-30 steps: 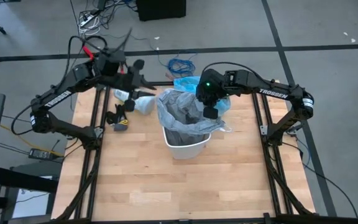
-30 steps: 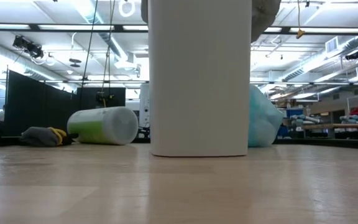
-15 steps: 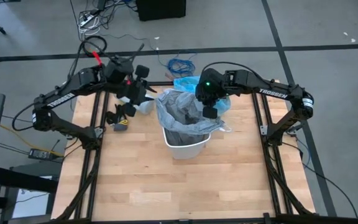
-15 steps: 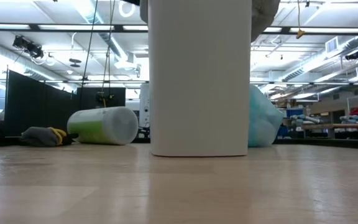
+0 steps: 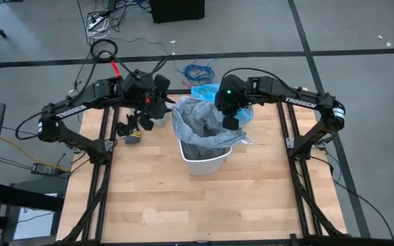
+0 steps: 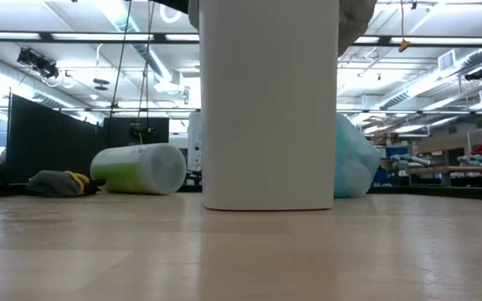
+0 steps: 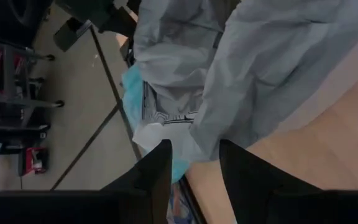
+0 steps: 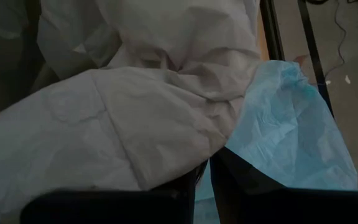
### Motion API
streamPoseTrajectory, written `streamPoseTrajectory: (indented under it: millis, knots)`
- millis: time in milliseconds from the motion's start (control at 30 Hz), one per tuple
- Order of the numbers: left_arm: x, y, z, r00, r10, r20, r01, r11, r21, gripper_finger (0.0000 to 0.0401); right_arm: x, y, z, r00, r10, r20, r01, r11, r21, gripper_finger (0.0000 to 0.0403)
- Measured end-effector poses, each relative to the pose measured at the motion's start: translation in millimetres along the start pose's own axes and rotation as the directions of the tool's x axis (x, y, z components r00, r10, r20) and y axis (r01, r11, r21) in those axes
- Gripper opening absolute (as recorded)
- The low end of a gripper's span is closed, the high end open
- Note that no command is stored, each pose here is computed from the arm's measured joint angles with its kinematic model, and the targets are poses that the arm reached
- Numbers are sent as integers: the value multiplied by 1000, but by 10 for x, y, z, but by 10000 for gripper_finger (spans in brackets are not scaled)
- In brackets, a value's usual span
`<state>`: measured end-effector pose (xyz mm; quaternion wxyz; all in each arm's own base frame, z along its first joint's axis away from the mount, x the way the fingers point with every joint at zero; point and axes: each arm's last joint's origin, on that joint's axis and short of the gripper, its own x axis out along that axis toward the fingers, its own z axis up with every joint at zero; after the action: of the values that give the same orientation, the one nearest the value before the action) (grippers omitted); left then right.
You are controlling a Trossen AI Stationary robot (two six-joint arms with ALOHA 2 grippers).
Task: Place trash/remove bag and relplace
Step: Put the gray trash bag into the trash bin
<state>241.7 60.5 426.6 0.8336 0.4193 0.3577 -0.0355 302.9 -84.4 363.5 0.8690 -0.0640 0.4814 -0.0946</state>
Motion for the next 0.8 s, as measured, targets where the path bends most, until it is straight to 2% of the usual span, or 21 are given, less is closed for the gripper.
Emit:
streamPoseTrajectory:
  millis: [200, 333, 467, 600, 700, 800]
  knots:
    - [33, -105, 83, 997, -81, 21, 78, 990, 114, 143, -3, -2, 5, 1000, -2, 6, 2, 1000, 1, 36]
    - [88, -116, 123, 997, -73, 4, 72, 989, 130, 135, -2, -5, 12, 1000, -4, 13, 4, 1000, 3, 36]
    - [135, -102, 148, 999, -31, -32, 35, 990, 136, 96, -5, -6, 15, 1000, -5, 16, 5, 1000, 4, 35]
    - [137, -147, 132, 993, -29, -117, 45, 990, 137, 20, -5, -4, 14, 1000, -4, 15, 4, 1000, 9, 36]
    - [122, -189, 98, 983, -47, -179, 70, 990, 121, 10, -5, -4, 14, 1000, -4, 15, 4, 1000, 9, 34]
    - [116, -224, 71, 975, -83, -207, 97, 993, 60, 7, -6, -4, 15, 1000, -4, 15, 4, 1000, 9, 32]
